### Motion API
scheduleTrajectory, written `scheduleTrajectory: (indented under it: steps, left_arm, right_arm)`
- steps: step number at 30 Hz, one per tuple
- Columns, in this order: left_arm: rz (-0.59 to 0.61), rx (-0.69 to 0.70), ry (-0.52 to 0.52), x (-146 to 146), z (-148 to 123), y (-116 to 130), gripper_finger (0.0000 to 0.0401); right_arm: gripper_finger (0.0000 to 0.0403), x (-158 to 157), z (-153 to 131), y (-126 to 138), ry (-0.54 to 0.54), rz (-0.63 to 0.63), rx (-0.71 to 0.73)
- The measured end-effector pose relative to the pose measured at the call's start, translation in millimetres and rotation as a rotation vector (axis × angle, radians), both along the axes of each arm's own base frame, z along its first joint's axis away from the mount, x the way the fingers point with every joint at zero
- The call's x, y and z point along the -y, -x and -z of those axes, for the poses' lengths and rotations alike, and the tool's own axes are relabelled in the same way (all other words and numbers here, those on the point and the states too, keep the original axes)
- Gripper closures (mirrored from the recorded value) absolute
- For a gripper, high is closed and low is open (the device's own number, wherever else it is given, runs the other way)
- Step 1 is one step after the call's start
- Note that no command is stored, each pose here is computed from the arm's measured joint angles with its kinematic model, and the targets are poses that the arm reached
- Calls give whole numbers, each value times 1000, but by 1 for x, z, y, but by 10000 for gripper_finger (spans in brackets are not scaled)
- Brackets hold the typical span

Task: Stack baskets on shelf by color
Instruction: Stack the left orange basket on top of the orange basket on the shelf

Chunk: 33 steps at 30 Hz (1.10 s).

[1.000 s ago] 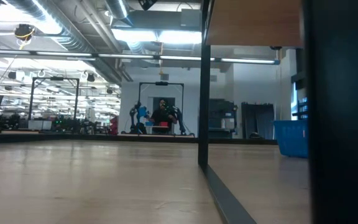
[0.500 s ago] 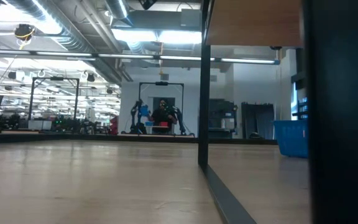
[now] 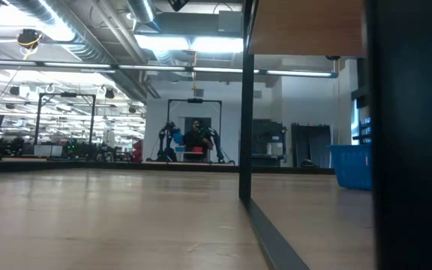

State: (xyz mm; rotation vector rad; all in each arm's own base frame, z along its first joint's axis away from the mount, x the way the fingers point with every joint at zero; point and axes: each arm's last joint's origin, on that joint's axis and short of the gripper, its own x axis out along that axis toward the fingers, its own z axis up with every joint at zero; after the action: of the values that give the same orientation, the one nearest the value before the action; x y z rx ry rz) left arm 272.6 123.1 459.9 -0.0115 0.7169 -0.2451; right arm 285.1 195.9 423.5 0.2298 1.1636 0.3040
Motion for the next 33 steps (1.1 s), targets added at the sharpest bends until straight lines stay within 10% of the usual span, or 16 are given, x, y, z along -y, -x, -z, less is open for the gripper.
scheduleTrajectory:
  steps: [18,25,33]
  left_arm:
    - [0,0,0,0,0,0,312]
    - [0,0,0,0,0,0,312]
    - [-1,-9,5,0,1,1,312]
  right_arm:
    - [342,-3,-2,-3,-37,-10,27]
    - [355,17,-1,-11,285,123,179]
    - [396,46,3,-21,337,243,107]
